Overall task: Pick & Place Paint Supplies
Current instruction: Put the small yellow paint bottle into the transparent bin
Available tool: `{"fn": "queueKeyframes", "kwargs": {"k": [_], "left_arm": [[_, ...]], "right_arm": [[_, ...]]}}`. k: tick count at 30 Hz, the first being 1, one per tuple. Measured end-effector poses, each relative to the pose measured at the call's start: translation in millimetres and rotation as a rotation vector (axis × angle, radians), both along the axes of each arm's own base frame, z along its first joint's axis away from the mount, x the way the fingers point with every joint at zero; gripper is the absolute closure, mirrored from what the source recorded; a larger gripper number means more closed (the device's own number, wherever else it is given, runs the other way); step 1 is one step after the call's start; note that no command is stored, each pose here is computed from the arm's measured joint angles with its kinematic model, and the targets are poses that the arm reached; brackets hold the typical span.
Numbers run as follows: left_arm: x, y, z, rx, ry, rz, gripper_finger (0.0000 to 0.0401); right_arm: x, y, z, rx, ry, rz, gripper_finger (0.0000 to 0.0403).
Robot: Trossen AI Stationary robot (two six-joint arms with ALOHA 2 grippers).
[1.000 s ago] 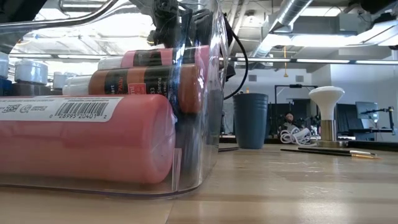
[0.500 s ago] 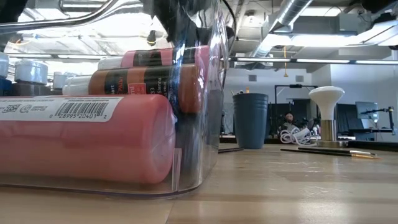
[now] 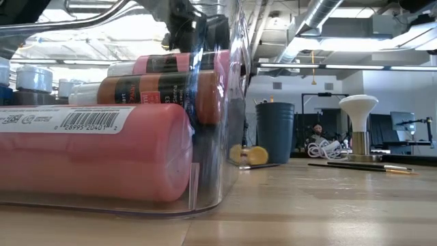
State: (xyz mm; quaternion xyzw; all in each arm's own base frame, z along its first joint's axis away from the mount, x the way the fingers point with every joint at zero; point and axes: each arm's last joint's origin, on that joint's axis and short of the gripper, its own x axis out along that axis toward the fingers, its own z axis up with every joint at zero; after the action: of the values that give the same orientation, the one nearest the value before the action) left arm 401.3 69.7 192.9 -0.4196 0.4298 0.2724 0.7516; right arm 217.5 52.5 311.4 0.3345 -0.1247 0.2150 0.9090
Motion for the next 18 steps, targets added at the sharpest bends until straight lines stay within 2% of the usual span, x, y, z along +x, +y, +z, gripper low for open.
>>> {"fn": "queueKeyframes", "kwargs": {"k": [3, 6, 15, 18], "left_arm": [[2.8, -5.5, -8.6, -0.004, 0.021, -0.010, 0.0205], [4.6, -11.4, -7.8, 0.041, 0.016, -0.005, 0.0194], [6.7, -10.9, -4.0, 0.052, -0.020, -0.004, 0.0198], [14.2, -17.4, 0.2, 0.098, -0.096, -0.100, 0.0204]], "right_arm": [[0.0, 0.0, -0.1, 0.000, 0.001, 0.000, 0.0148], [0.2, 0.1, -0.5, -0.001, 0.005, 0.001, 0.0148], [0.7, 3.1, -3.8, 0.009, 0.048, 0.025, 0.0148], [0.3, 4.6, -3.9, 0.006, 0.048, 0.031, 0.0148]]}}
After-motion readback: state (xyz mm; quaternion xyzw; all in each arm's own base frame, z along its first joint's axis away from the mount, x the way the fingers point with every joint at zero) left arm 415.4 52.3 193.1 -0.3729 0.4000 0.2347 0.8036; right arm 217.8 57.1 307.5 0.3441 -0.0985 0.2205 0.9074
